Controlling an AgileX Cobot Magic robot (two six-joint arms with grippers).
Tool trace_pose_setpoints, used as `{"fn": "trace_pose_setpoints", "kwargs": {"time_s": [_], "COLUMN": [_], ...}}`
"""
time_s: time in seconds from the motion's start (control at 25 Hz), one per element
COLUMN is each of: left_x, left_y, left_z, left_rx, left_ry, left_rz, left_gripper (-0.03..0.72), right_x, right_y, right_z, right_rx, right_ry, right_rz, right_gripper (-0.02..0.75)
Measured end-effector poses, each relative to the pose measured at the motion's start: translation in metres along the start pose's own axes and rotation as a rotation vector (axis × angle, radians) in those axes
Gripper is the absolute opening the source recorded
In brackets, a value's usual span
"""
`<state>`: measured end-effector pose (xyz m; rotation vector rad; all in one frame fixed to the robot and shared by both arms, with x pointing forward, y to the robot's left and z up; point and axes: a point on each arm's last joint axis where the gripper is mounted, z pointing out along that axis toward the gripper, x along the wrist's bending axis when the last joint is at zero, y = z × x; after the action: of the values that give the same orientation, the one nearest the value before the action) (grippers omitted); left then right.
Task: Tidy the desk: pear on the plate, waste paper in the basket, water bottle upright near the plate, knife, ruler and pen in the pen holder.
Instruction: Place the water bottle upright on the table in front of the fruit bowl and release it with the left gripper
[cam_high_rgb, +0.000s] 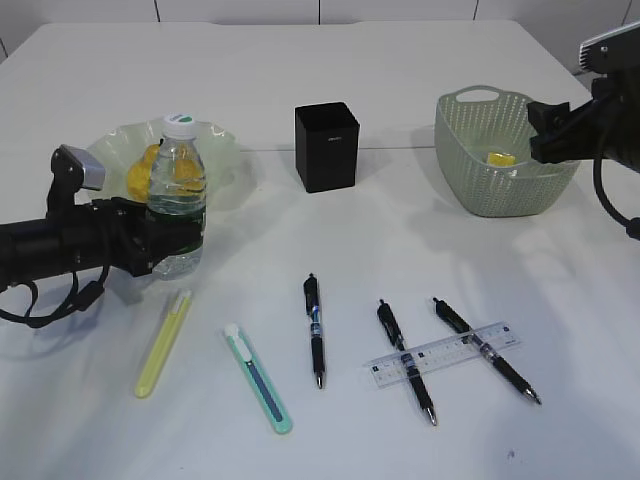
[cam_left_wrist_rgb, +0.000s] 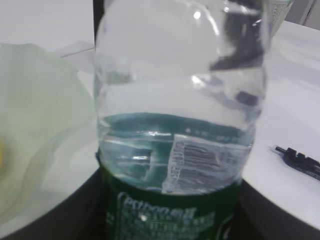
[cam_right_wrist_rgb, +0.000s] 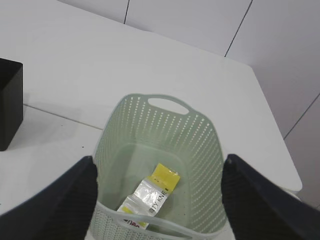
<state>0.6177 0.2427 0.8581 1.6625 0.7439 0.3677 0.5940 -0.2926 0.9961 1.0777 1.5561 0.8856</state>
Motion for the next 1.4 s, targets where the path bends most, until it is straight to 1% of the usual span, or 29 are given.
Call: {"fn": "trace_pose_setpoints", "kwargs": {"time_s": [0.16,0.6,1.08,1.4], "left_x": [0.0010,0.0025,0.0024,0.0061], "left_y": [-0.0070,-0.0105,-0.0103,-0.0091], "left_z": [0.0012,0.0026,0.0026,0.0029], "left_rx": [0.009,-0.005,-0.007,-0.023], "left_ry": [0.004,0.008,0.007,0.051], "left_rz": [-0.018,-0.035,-0.034,-0.057], "left_gripper": [0.377,0.377,0.377,0.377], "right_x": [-0.0001,-0.0002,-0.0002,-0.0002], "right_y": [0.0002,0.0005,0.0005,0.0005], "right_z": [0.0000,0.0000,0.0000,0.0000], "right_rx": [-0.002,-0.005,-0.006,-0.006], "right_ry": [-0.001,-0.002,-0.002,-0.002], "right_rz": [-0.002,-0.007,-0.014,-0.016], "right_gripper": [0.571,0.571,0.571,0.571]}}
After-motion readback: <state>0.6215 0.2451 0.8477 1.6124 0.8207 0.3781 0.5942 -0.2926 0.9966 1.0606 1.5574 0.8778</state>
